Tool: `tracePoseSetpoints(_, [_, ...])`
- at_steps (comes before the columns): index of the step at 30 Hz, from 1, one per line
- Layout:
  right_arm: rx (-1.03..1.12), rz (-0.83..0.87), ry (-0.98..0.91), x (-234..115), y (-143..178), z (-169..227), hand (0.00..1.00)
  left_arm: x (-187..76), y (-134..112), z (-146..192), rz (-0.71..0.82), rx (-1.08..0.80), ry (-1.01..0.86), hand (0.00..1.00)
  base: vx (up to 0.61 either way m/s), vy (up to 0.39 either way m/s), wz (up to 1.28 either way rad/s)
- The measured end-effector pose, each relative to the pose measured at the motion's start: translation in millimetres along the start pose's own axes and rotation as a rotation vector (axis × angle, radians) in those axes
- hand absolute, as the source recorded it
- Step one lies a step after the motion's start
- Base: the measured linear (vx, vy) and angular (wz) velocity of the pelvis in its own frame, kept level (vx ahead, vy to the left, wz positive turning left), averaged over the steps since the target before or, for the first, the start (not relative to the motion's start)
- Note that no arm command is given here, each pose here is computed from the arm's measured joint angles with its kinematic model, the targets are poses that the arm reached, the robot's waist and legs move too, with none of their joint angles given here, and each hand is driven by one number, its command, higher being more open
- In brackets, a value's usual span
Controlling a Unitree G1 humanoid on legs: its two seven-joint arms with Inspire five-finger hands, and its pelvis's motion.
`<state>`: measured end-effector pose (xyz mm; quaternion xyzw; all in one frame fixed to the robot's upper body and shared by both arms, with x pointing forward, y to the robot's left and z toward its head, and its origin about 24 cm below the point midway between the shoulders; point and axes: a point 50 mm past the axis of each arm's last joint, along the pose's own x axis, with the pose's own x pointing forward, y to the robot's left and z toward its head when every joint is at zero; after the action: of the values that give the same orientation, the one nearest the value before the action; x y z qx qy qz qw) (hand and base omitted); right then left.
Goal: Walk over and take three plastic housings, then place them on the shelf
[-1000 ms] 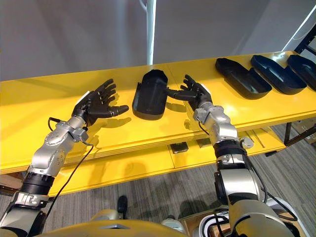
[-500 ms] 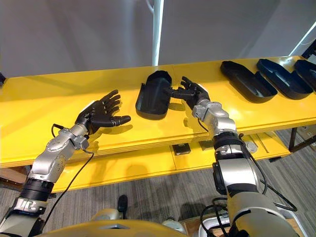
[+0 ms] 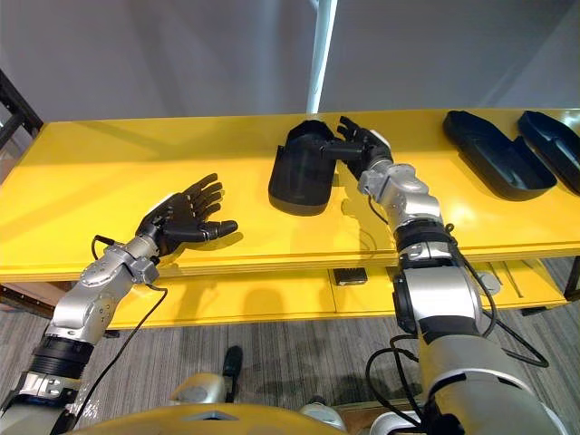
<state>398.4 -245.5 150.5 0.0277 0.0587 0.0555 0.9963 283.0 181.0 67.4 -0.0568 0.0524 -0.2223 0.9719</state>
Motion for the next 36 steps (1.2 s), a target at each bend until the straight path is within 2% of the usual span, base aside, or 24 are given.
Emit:
tracePoseSetpoints(10, [-0.026,-0.016,-0.058,2,-5,27,1.0,-1,-4,3,-0.05,-0.017,-0.021,1.0,0.01,-0.006,0.07])
tracePoseSetpoints(16, [-0.125,-0.11,-0.164,1,-6,42,1.0,-4,-6,3,-0.05,-0.005,-0.048,1.0,0.0,-0.003,-0.02])
tracePoseSetpoints(19, [-0.154,-0.125,-0.355,-7,7,72,1.0,-2,-8,5,-0.02,-0.001,-0.068,1.0,0.02,0.001,-0.26])
tracePoseSetpoints(22, [-0.197,-0.084,-0.635,-43,25,92,1.0,-3,-9,10,0.029,0.003,-0.096,1.0,0.04,0.003,-0.26])
tracePoseSetpoints(25, [-0.205,-0.044,-0.734,-75,37,73,1.0,-7,-5,22,0.086,0.013,-0.163,1.0,0.03,0.01,-0.29])
tracePoseSetpoints(31, [-0.156,-0.107,-0.496,-113,15,-22,1.0,-11,0,36,0.195,0.033,-0.284,1.0,-0.03,-0.001,-0.37])
tracePoseSetpoints(33, [-0.122,-0.123,-0.46,-130,14,-41,1.0,-19,4,32,0.243,0.033,-0.283,1.0,0.0,-0.009,-0.43])
tracePoseSetpoints(36, [-0.155,-0.12,-0.459,-154,17,-49,1.0,-26,5,19,0.319,0.019,-0.25,1.0,0.03,-0.015,-0.26])
